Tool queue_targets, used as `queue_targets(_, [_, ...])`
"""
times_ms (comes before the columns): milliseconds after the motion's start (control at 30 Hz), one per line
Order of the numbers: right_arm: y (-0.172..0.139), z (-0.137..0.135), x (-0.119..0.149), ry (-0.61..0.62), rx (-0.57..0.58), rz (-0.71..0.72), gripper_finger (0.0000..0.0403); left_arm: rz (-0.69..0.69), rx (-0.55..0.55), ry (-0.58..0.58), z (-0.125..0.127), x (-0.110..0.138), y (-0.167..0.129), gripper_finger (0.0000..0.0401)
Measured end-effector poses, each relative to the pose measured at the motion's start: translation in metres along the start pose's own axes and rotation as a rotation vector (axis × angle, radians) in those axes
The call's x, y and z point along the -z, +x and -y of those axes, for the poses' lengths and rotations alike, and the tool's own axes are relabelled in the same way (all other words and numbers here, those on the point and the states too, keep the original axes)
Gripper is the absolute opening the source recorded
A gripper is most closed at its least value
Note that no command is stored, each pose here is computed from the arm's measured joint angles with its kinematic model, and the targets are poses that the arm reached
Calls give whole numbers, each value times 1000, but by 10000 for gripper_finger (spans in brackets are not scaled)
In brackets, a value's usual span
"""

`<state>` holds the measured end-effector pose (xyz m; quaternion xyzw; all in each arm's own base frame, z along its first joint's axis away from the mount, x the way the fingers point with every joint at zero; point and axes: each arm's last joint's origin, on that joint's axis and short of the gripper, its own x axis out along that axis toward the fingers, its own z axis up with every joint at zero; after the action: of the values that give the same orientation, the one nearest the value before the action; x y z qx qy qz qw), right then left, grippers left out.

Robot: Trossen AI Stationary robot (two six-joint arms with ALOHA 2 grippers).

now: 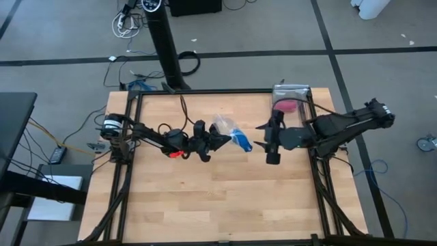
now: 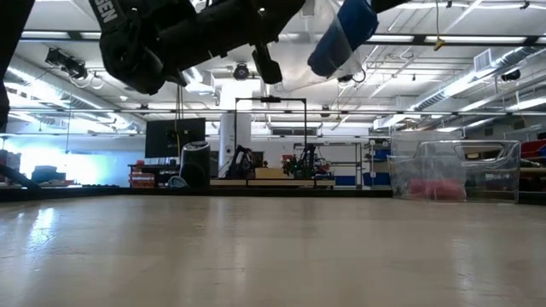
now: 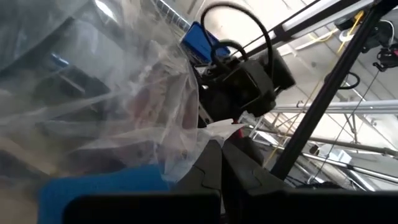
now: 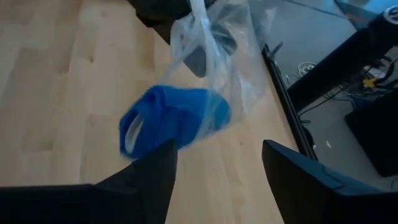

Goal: Roll bandage
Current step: Put the blue bandage into the transparent zip bag

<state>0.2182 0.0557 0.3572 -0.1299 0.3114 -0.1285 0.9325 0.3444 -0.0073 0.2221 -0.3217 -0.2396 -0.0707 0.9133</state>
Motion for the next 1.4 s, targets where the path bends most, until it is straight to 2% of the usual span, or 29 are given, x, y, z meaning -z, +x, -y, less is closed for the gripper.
queue_targets(133, [-21, 4, 6, 19, 16, 24, 227, 33, 25, 46, 8, -12, 1, 0])
queue_targets(233, [-26, 1, 20, 46, 2, 62, 223, 45, 48, 88, 12, -21, 0, 0])
queue_targets(400, [1, -19, 56, 36, -9, 229, 212, 64, 85, 98, 15, -34, 2, 0])
queue_targets(533, [31, -33, 80, 42, 133, 441, 198, 74, 106, 86, 17, -39, 4, 0])
queue_targets(667, [43, -34, 93, 65, 250, 607, 175, 85, 135, 73, 21, -43, 10, 0])
queue_targets(867, [56, -34, 91, 22, 227, 664, 141, 102, 157, 74, 25, -47, 15, 0])
queue_targets(933, [59, -36, 86, 5, 205, 676, 139, 103, 160, 74, 25, -47, 16, 0])
queue_targets(1167, [71, -29, 69, -3, 248, 669, 135, 103, 161, 75, 25, -47, 16, 0])
queue_targets(1267, [73, -28, 64, -2, 266, 683, 100, 102, 162, 74, 25, -47, 16, 0])
queue_targets(1400, [65, -29, 62, -15, 354, 680, 15, 96, 174, 77, 24, -49, 16, 0])
